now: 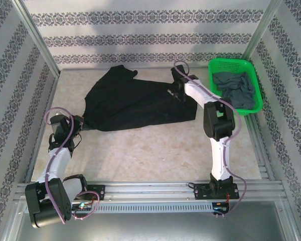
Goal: Fold and stack the t-shirts
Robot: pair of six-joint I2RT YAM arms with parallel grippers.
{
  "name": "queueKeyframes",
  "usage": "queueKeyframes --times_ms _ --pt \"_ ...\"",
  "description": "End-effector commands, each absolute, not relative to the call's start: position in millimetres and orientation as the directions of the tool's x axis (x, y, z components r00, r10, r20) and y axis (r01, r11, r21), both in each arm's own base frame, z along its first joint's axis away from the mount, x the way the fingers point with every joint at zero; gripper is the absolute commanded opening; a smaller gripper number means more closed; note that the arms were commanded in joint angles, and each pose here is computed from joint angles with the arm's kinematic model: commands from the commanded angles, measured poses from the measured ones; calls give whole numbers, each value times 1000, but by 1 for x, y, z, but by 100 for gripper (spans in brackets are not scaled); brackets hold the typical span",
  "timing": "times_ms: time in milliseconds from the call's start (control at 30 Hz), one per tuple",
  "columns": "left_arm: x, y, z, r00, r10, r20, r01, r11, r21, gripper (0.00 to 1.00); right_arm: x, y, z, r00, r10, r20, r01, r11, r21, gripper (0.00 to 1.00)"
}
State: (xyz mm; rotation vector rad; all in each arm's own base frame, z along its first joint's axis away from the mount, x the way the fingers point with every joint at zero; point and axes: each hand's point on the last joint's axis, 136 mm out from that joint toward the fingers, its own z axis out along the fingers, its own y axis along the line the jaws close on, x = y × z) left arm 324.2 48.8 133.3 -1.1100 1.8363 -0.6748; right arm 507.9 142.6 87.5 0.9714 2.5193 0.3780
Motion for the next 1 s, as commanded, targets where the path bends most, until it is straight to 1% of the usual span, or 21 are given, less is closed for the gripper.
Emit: queueKeyframes --times_ms 0,233,300,433,500,533,567,600,667,700,733,800,900,967 --pt "317 46 123 -227 -899 -374 -446 437 -781 0 481 123 107 -681 676 -282 566 730 383 0" --pt "309 41 116 -241 -903 -355 -456 428 -780 0 372 105 56 -708 696 -121 654 710 261 0" --pt "305 40 114 -243 -903 -355 -462 429 -776 0 343 102 51 -712 693 -112 658 714 239 0" --pt "299 37 109 -253 -904 -345 -469 426 -773 0 307 94 50 -718 682 -139 650 728 219 0" --pt "295 36 104 -255 -907 -335 -479 419 -771 0 293 86 42 -717 687 -119 663 724 188 0" --pt "294 35 102 -254 -909 -331 -483 416 -771 0 288 83 37 -710 697 -97 677 714 178 0" --pt "292 35 100 -253 -910 -329 -488 414 -768 0 285 80 35 -703 707 -75 688 704 176 4" --pt "290 36 98 -249 -911 -327 -496 410 -765 0 282 76 34 -694 717 -67 701 693 169 11" --pt "288 36 97 -248 -911 -329 -503 411 -760 0 287 71 44 -675 732 -93 712 679 179 30" --pt "287 36 97 -247 -911 -330 -502 412 -760 0 292 69 53 -664 738 -120 714 674 190 37" --pt "287 36 97 -247 -911 -331 -504 413 -759 0 299 68 61 -652 744 -147 716 668 205 42" --pt "286 37 98 -246 -910 -334 -502 414 -759 0 312 71 73 -626 760 -171 723 649 238 42" --pt "287 36 98 -248 -910 -333 -501 415 -760 0 336 84 79 -571 806 -156 753 589 293 40" --pt "287 37 99 -246 -910 -334 -499 414 -761 0 349 94 78 -531 837 -135 782 545 301 39"
